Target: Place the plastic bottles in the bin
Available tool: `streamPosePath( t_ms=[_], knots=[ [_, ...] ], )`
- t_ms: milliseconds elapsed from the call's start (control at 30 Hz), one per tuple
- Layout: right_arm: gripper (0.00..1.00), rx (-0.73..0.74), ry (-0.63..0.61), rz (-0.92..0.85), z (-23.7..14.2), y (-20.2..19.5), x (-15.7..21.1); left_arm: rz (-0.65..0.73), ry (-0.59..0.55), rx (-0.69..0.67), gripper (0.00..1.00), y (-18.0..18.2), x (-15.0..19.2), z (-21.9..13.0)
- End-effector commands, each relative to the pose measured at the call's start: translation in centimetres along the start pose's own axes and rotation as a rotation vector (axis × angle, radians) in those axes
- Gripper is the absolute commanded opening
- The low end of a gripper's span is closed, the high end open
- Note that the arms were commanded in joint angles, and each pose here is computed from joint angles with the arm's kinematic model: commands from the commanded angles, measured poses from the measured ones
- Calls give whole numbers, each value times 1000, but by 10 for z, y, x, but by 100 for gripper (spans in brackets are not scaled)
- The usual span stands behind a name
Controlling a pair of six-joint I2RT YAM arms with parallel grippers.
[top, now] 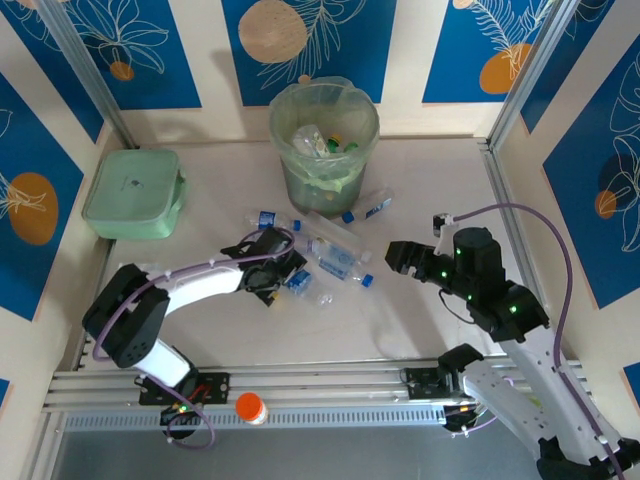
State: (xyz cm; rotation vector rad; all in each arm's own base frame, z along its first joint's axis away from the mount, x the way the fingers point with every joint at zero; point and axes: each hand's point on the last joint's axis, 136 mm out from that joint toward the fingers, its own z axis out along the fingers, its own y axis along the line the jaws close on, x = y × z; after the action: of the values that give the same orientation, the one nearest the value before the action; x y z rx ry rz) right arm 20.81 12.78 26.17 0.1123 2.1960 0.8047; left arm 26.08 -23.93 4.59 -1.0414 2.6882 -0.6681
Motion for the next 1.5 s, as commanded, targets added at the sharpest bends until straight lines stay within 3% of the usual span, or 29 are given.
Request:
streamPosePath(
  t_ms=[0, 133, 567, 1000, 1233, 1367, 1467],
  knots=[
    [81, -48, 11, 35, -3, 4, 5, -48, -22, 12, 95, -9, 0, 7],
    [81, -41, 22, 41, -3, -1, 9, -50, -34, 0, 91, -6, -1, 11],
    [81, -51, 34, 62, 0, -3, 12, 6, -52, -13, 63, -5, -4, 8],
    [80, -105, 89, 45, 2, 10, 13, 159, -109, 163, 59, -49, -11, -38],
    [80, -108, 93, 14, 0, 14, 9, 473, -222, 366, 59, -92, -15, -98],
    [81, -96, 95, 14, 3, 14, 6, 674, -316, 554, 56, -124, -10, -148],
    [81, -85, 90, 13, 5, 13, 3, 827, -405, 622, 53, -148, -10, -185]
  ],
)
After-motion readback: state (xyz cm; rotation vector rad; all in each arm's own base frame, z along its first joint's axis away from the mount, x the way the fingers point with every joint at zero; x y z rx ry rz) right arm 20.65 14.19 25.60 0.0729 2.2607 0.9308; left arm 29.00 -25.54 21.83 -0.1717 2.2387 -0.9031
